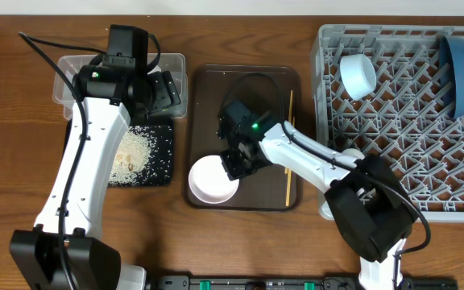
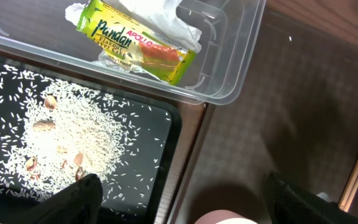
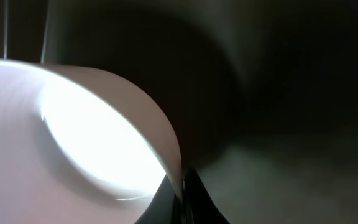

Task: Sort waste into correct bins and load items into the dishwasher rack
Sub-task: 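Lift the white bowl and set it tilted in the rack with the right gripper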

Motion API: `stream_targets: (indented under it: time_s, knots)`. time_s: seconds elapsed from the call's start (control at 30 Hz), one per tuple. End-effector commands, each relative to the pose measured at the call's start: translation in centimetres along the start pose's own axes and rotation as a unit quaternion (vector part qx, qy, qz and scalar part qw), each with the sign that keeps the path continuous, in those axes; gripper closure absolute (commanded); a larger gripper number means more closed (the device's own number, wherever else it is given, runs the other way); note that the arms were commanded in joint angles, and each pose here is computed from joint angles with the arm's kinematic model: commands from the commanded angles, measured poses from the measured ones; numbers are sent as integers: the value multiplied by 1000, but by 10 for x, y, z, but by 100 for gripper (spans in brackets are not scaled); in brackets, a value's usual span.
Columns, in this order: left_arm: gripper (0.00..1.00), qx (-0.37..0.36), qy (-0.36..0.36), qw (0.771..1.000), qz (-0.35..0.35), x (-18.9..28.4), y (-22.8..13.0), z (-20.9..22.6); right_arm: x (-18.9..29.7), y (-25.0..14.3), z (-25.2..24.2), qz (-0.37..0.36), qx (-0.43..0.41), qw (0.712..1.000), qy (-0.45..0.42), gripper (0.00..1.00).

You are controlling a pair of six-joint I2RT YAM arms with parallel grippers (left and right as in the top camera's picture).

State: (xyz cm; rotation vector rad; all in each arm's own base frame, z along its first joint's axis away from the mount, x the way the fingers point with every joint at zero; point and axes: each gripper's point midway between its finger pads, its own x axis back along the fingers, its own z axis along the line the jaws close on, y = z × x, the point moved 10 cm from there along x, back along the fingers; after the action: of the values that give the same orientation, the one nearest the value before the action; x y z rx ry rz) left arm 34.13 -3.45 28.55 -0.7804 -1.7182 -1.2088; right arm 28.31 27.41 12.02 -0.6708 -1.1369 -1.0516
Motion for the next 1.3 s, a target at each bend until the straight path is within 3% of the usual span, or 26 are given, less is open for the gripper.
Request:
stream_targets:
  time_s: [0.0,0.2,0.37,0.57,0.67,1.0,1.27]
  knots:
    - [15,2,-1,1000,-14,9,3,1,43,23,-6,-66,-5,998,-21,99]
    - [15,2,-1,1000,-14,9,3,1,142,42,-52,-192,-75,964,-169,99]
    - [15,2,-1,1000,-14,9,3,1,217,26,-104,-291,-188,868,-356,99]
    - [15,2,-1,1000,-14,9,3,1,257,-10,-137,-273,-237,737,-570,99]
    - [15,2,-1,1000,-14,9,3,1,261,-26,-142,-218,-210,701,-646,99]
    - [15,2,-1,1000,-14,9,3,1,259,-42,-163,-161,-200,661,-705,99]
    - [15,2,-1,1000,-14,9,3,1,241,-45,-188,-108,-183,669,-713,99]
